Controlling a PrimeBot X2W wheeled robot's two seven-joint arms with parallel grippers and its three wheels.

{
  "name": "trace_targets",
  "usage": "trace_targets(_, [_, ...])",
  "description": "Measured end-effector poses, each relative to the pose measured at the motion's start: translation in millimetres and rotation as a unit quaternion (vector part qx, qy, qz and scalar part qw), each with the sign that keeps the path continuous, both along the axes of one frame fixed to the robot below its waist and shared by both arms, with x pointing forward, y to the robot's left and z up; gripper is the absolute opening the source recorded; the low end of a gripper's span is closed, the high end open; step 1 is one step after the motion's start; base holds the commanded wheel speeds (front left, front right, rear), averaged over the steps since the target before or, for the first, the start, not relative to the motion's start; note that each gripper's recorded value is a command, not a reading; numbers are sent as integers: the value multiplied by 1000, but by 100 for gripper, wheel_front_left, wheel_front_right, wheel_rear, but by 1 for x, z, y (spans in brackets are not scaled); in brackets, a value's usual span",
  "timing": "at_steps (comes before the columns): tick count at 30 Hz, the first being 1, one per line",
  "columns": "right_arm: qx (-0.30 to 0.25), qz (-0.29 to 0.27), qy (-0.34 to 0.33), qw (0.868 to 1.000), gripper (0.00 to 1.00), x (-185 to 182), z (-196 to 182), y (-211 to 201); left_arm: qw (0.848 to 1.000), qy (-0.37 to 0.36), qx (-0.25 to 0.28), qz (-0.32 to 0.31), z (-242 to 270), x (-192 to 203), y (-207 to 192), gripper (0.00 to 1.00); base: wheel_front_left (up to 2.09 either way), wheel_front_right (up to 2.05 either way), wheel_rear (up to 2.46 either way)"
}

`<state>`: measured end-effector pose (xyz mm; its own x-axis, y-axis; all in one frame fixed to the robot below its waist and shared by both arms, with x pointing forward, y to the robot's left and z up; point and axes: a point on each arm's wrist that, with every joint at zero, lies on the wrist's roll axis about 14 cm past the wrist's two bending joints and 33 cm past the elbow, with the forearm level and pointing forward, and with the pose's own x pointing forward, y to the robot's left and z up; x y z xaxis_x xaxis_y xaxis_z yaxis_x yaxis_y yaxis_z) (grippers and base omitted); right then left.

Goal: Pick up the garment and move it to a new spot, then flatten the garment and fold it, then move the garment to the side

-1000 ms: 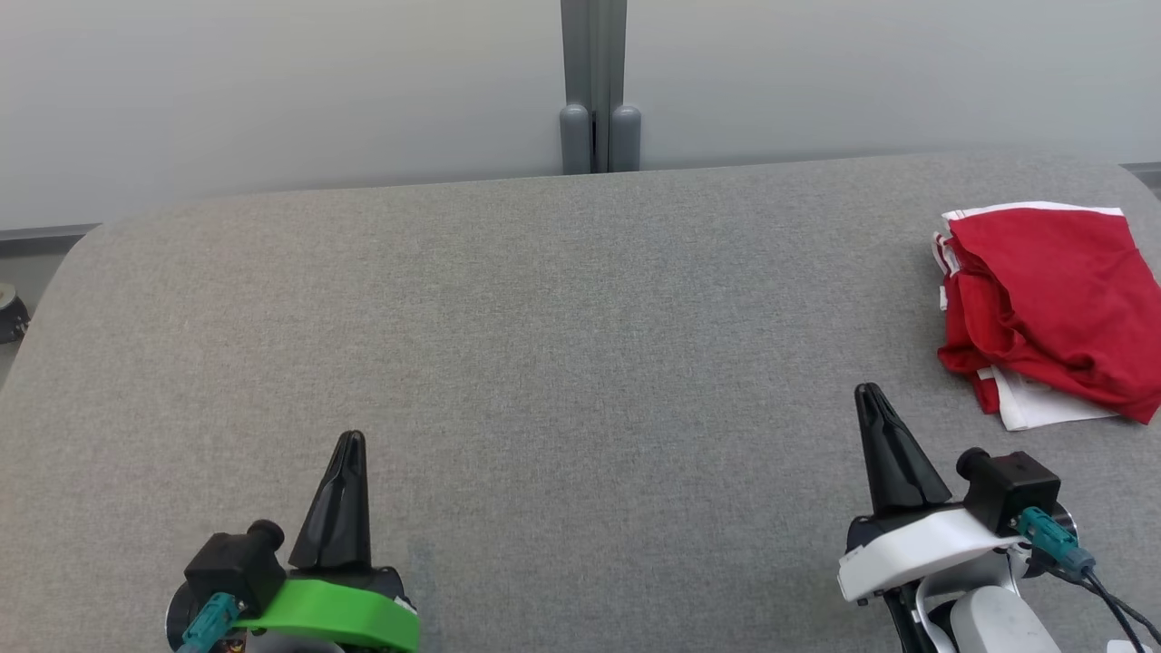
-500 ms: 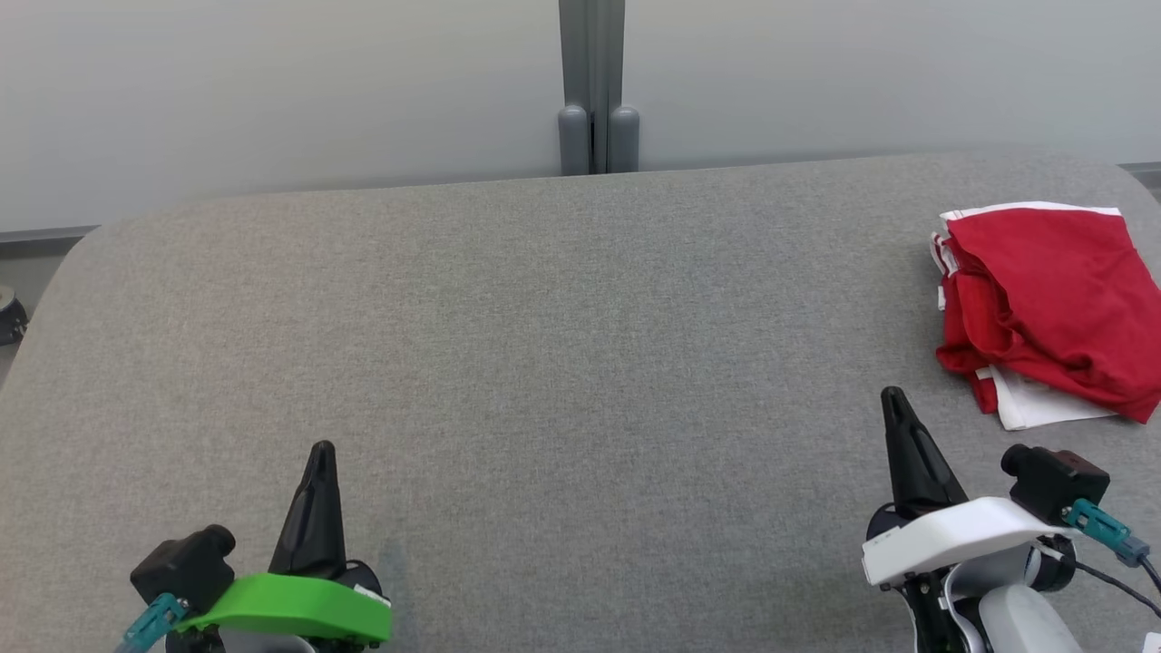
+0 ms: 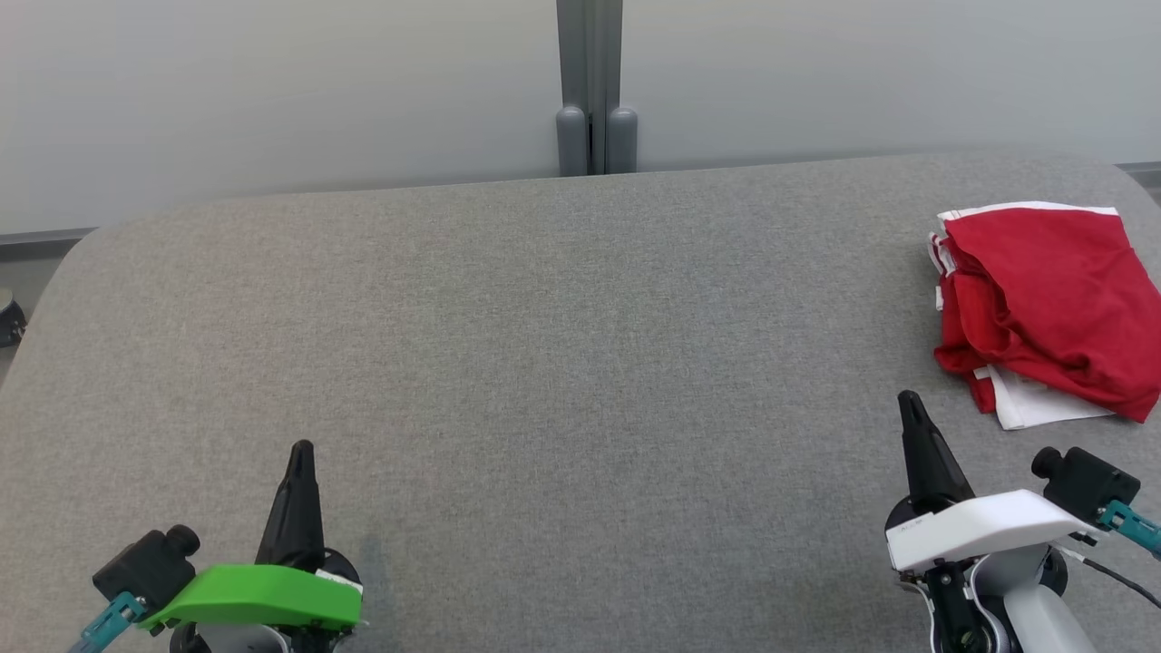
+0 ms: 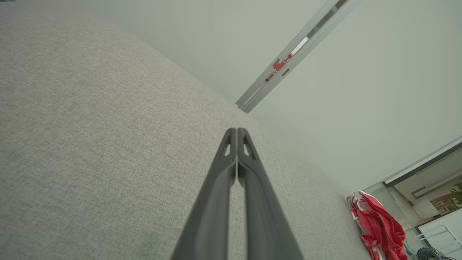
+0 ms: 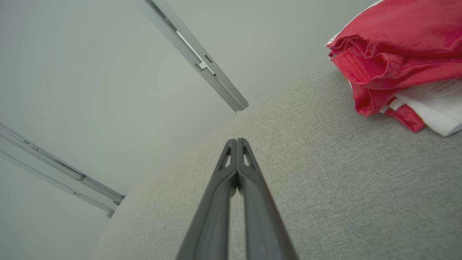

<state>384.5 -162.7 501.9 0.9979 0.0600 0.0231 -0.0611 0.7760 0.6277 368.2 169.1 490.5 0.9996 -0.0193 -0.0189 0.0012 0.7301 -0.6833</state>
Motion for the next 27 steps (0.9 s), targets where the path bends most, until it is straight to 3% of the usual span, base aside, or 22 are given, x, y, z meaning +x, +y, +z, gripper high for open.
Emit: trace_targets(27, [164, -19, 27, 986, 0, 2, -3, -16, 988, 16, -151, 16, 0, 7, 14, 0, 0, 0, 0])
